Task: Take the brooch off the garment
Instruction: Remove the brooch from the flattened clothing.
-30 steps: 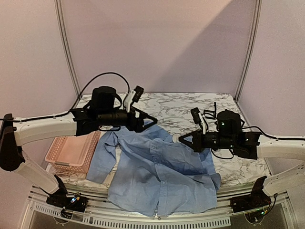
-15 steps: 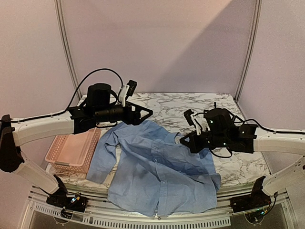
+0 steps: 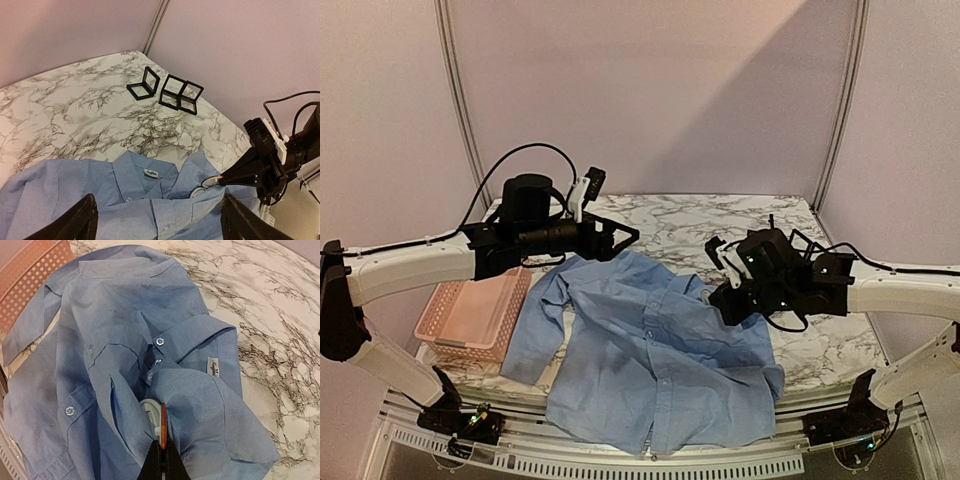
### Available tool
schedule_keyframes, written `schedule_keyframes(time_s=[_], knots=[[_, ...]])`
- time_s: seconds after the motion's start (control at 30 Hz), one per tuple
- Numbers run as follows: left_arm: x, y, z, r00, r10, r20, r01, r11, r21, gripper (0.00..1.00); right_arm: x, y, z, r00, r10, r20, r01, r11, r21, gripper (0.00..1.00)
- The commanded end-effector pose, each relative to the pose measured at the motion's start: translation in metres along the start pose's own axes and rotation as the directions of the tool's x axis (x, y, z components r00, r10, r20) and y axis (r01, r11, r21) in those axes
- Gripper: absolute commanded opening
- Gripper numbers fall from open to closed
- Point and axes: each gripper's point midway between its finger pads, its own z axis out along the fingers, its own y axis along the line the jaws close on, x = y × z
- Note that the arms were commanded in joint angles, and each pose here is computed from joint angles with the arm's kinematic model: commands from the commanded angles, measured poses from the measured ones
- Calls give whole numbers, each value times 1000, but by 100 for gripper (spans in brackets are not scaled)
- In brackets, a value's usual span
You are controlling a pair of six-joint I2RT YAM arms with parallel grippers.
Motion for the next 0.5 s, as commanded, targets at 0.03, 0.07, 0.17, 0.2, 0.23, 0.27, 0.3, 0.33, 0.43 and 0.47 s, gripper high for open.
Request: schedule_keyframes(time_s=[0.03, 0.07, 0.17, 0.2, 0.23, 0.27, 0.3, 0.33, 0.43, 0.47], knots=[[5, 9, 3, 1000, -17, -16, 16, 1000, -16, 85, 7, -10, 2, 995, -71, -62, 78, 992, 101, 0], [5, 9, 3, 1000, -18, -16, 18, 1000, -15, 85, 7, -11, 2, 995, -79, -67, 86, 990, 108, 0], [5, 9, 3, 1000, -20, -19, 19, 1000, -14, 85, 1, -9, 1, 991, -113, -69, 121, 985, 120, 0], [5, 9, 4, 1000, -20, -20, 19, 1000, -15, 85, -1, -9, 2, 990, -123, -74, 131, 983, 127, 0], [5, 10, 4, 1000, -20, -20, 20, 1000, -16, 85, -2, -8, 2, 988, -135, -77, 144, 981, 132, 0], [5, 9, 4, 1000, -20, -20, 20, 1000, -15, 85, -4, -8, 1, 986, -147, -81, 157, 978, 139, 0], [5, 9, 4, 1000, -19, -21, 19, 1000, -14, 85, -4, -9, 2, 983, -158, -90, 170, 974, 147, 0], [5, 9, 4, 1000, -20, -19, 20, 1000, -14, 85, -5, -9, 2, 981, -169, -96, 182, 971, 154, 0], [5, 9, 4, 1000, -21, -22, 21, 1000, -11, 85, -4, -12, 1, 971, -202, -127, 222, 959, 175, 0], [5, 8, 4, 1000, -21, -21, 21, 1000, -11, 85, -3, -14, 1, 968, -210, -139, 234, 955, 185, 0]])
